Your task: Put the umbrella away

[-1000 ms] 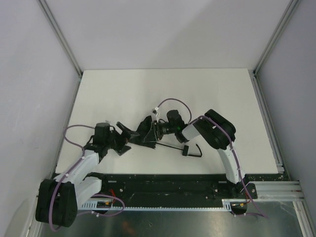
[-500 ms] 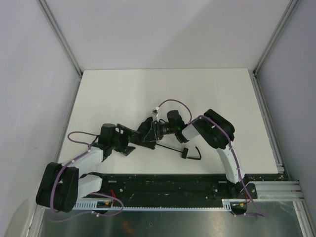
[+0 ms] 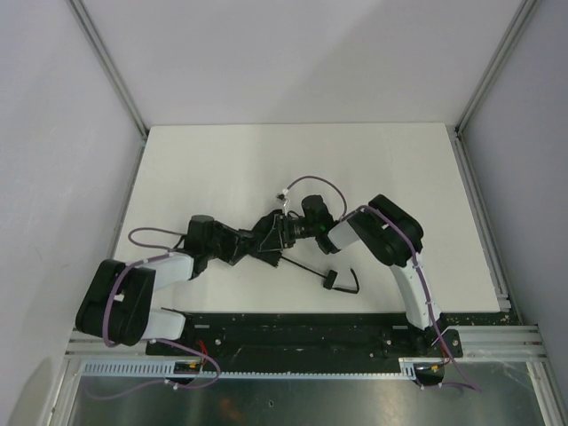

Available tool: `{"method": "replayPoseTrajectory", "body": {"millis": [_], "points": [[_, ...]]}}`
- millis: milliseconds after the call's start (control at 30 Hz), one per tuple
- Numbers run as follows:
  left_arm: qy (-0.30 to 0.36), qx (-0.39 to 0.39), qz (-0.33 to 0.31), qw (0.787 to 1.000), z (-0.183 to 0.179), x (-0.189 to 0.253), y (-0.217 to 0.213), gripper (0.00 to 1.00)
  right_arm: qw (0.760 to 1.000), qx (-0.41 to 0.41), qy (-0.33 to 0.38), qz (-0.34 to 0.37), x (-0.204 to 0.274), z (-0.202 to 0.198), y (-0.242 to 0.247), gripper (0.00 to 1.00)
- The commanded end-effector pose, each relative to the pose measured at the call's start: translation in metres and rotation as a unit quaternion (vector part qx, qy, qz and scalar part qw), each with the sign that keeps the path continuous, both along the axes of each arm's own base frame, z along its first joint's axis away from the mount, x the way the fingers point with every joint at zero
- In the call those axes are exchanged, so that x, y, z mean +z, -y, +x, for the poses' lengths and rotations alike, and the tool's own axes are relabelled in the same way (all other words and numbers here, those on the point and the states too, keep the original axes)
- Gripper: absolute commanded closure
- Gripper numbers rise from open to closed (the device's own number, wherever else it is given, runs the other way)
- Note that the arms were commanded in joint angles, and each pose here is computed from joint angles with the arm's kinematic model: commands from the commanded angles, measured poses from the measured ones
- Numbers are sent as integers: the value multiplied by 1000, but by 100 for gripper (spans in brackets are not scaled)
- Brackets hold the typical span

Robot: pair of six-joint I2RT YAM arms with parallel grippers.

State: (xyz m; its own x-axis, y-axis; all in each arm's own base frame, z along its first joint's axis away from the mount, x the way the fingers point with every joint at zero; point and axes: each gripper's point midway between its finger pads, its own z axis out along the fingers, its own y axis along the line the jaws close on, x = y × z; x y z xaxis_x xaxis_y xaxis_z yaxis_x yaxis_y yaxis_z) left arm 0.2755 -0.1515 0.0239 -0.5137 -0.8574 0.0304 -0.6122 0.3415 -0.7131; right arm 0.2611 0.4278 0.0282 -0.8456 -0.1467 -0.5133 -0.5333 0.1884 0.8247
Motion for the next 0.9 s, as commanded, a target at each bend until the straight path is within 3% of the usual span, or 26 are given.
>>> {"method": "replayPoseTrajectory", "body": {"millis": [0, 200, 367, 633, 733, 867], "points": [[-32, 1, 107, 994, -7, -43, -27, 53, 985, 41, -103, -131, -84, -60, 31, 100], [-39, -21, 125, 991, -14, -52, -29, 87, 987, 39, -76, -139, -77, -56, 27, 99], [-53, -39, 133, 989, -21, -58, -30, 98, 987, 18, -43, -157, -64, -43, 28, 78], [-77, -46, 135, 987, -30, -64, -30, 100, 980, -17, 45, -195, -25, -13, 35, 45], [-78, -47, 133, 987, -31, -63, -30, 100, 972, -32, 100, -211, -4, -1, 42, 28], [-79, -51, 126, 988, -31, -62, -27, 100, 952, -48, 195, -229, 29, 5, 43, 18]]}}
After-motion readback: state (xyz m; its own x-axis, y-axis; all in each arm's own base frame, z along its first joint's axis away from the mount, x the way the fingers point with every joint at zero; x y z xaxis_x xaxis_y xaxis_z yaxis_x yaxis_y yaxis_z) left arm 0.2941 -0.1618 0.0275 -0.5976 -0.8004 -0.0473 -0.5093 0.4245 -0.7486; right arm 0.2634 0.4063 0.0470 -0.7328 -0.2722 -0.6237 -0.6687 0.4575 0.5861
